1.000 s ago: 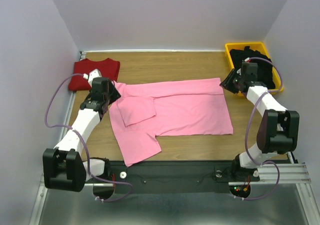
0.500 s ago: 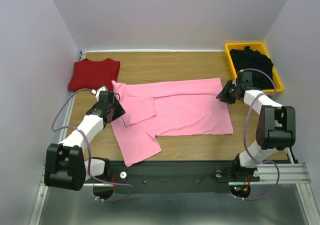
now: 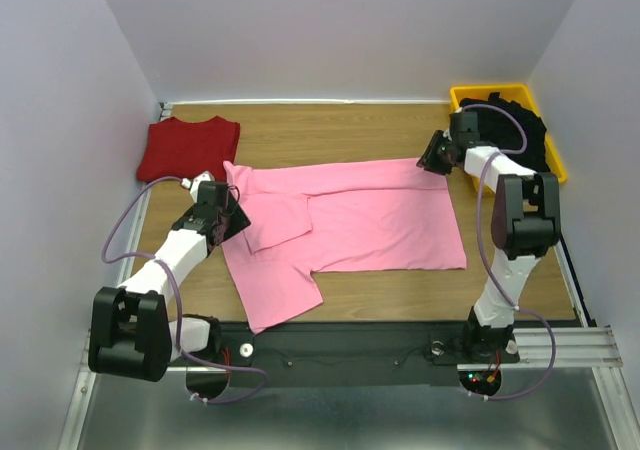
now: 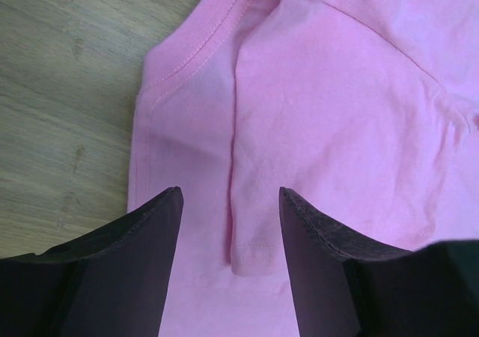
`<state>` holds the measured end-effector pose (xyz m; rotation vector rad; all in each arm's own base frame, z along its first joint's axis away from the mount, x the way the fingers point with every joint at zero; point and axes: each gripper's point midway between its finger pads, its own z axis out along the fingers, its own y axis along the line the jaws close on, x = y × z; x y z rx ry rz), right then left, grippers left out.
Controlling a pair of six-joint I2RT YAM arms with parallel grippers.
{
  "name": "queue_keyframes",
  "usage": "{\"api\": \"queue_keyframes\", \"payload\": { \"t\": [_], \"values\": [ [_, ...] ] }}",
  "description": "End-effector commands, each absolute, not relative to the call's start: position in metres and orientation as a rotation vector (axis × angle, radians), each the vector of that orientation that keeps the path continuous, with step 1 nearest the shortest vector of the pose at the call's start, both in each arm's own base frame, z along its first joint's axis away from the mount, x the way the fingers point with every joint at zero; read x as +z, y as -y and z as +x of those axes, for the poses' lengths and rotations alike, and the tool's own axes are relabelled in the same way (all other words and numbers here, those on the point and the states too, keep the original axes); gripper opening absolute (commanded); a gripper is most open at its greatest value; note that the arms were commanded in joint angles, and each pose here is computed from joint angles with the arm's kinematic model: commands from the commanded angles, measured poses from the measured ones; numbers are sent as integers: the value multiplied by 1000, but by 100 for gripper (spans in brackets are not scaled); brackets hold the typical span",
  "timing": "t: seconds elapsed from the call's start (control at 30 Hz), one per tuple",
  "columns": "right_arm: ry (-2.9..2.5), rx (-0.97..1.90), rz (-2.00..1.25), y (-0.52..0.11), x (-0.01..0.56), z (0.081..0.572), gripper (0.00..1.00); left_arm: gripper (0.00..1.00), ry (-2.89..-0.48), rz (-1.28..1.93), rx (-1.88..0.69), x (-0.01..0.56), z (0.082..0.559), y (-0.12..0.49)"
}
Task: Fold and stack the t-shirts
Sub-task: Fold the tshirt
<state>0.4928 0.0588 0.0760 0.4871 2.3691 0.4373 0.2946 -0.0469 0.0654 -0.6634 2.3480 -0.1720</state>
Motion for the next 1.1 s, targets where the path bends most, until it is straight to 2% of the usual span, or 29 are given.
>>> {"api": "queue_keyframes", "payload": {
  "t": [0.0, 0.1, 0.37, 0.57, 0.7, 0.77, 0.93, 1.03, 1.07],
  "values": [
    [-2363, 312, 522, -42, 60, 513, 36, 66, -2305, -666, -189, 75, 306, 49],
    [-2393, 230, 544, -30, 35, 518, 36, 66, -2319, -657, -192, 73, 317, 52],
    [-2370, -18, 632, 26, 19, 525, 37, 66, -2297, -627, -214, 87, 344, 59],
    [-2333, -45, 701, 48, 23, 535, 37, 66, -2290, -625, -231, 94, 357, 62],
    [-2319, 26, 674, 40, 38, 543, 38, 66, -2298, -621, -245, 97, 353, 65],
    [-2294, 77, 646, 33, 59, 543, 40, 66, -2316, -609, -245, 96, 345, 70],
    [-2235, 235, 574, 11, 119, 526, 58, 66, -2409, -592, -237, 82, 301, 79],
    [-2217, 286, 578, 2, 147, 497, 67, 66, -2472, -616, -201, 73, 274, 79],
    [-2255, 286, 605, 1, 136, 481, 69, 65, -2487, -631, -194, 71, 268, 79]
  ]
}}
